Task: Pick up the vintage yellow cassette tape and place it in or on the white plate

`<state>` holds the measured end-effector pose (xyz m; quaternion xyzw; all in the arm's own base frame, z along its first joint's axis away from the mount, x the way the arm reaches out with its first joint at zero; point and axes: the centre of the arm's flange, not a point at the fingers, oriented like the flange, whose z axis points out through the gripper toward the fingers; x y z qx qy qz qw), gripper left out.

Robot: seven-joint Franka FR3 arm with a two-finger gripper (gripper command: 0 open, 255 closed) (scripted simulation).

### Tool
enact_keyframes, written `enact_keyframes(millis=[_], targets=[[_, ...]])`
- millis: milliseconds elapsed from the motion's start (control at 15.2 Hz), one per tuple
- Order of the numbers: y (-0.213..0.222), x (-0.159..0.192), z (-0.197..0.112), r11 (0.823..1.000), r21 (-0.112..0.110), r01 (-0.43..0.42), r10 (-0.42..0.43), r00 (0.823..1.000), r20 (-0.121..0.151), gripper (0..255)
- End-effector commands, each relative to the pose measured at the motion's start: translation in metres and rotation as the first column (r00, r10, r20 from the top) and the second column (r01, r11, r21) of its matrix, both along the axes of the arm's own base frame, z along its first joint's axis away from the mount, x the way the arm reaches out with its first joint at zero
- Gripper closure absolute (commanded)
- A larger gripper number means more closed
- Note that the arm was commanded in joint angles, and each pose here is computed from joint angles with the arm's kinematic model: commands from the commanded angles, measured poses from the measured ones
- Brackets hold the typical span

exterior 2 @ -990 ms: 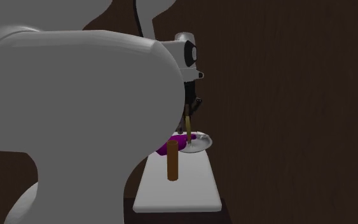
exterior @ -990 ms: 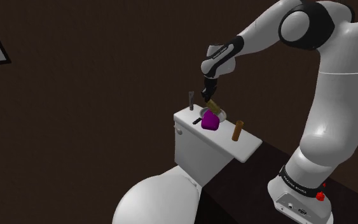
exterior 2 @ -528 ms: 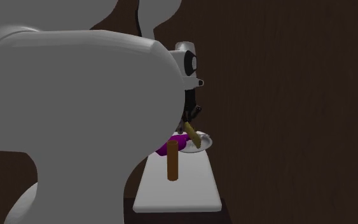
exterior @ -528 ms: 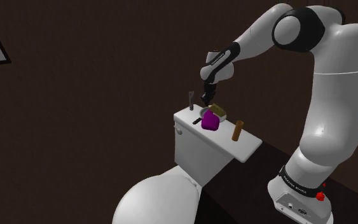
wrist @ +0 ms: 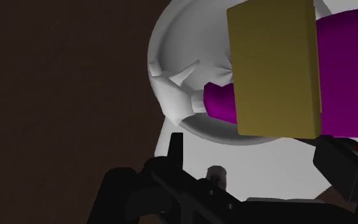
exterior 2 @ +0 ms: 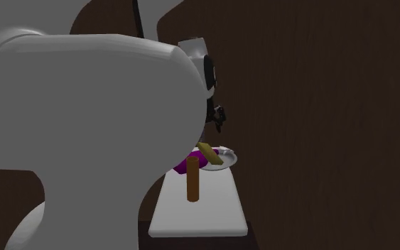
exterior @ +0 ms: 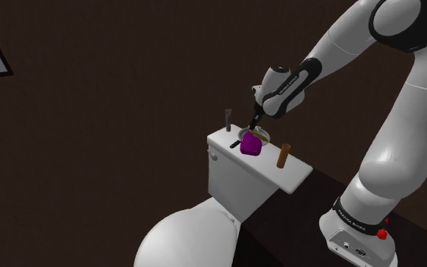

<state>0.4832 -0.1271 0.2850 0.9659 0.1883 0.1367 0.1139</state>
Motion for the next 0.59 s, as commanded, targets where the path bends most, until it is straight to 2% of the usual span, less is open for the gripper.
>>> enact_keyframes(millis=[0, 396, 528], targets=[[0.005, -0.012, 0.000, 0.997, -0.029, -0.068, 0.069, 0.997, 0.044, 0], [-0.001, 0.000, -0.031, 0.997, -0.029, -0.068, 0.069, 0.997, 0.044, 0], [-0.001, 0.000, -0.031, 0.997, -0.029, -0.068, 0.069, 0.997, 0.044, 0]])
